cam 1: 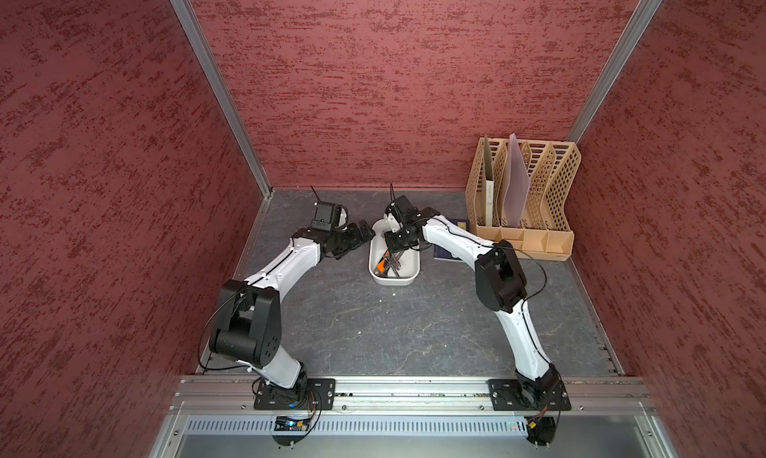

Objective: Take out the wrench from the storage box
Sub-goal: Pick up the wrench from the storage box, then place the wrench at the center of the board.

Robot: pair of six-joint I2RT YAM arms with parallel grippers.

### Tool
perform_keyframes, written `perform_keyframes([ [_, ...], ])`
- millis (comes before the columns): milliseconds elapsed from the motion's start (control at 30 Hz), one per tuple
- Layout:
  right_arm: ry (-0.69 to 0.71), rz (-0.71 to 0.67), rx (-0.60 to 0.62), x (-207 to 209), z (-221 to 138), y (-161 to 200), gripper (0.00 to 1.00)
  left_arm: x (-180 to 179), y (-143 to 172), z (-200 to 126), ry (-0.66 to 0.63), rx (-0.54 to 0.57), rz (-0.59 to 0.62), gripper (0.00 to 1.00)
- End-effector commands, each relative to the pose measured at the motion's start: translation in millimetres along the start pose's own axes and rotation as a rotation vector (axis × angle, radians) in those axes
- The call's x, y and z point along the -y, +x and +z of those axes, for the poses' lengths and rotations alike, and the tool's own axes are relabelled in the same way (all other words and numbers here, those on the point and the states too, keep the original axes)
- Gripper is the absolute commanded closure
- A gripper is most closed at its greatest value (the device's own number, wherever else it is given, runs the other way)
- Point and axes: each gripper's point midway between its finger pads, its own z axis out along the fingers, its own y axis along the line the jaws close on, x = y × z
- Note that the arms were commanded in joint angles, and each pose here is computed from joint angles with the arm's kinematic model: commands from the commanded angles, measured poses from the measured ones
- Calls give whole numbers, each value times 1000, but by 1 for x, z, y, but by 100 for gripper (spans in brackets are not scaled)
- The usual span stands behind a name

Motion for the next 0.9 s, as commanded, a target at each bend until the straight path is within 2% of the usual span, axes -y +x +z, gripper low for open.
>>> perform_keyframes([
  [0, -14, 15, 137, -10, -41, -33, 100, 2, -7, -11, 3, 43, 23, 0],
  [233, -34, 59, 222, -15, -79, -34, 100, 9, -8, -23, -26, 74, 68, 0],
  [433, -51, 119, 281, -11, -114, -8, 100, 31, -3, -39, -40, 123, 150, 0],
  [533, -53, 160, 296, -5, -131, 19, 100, 41, 3, -45, -35, 132, 178, 0],
  [667, -24, 221, 287, 9, -142, 72, 100, 46, 12, -50, -32, 138, 200, 0],
  [867, -26, 301, 214, 5, -126, 153, 100, 41, 23, -49, -45, 128, 210, 0],
])
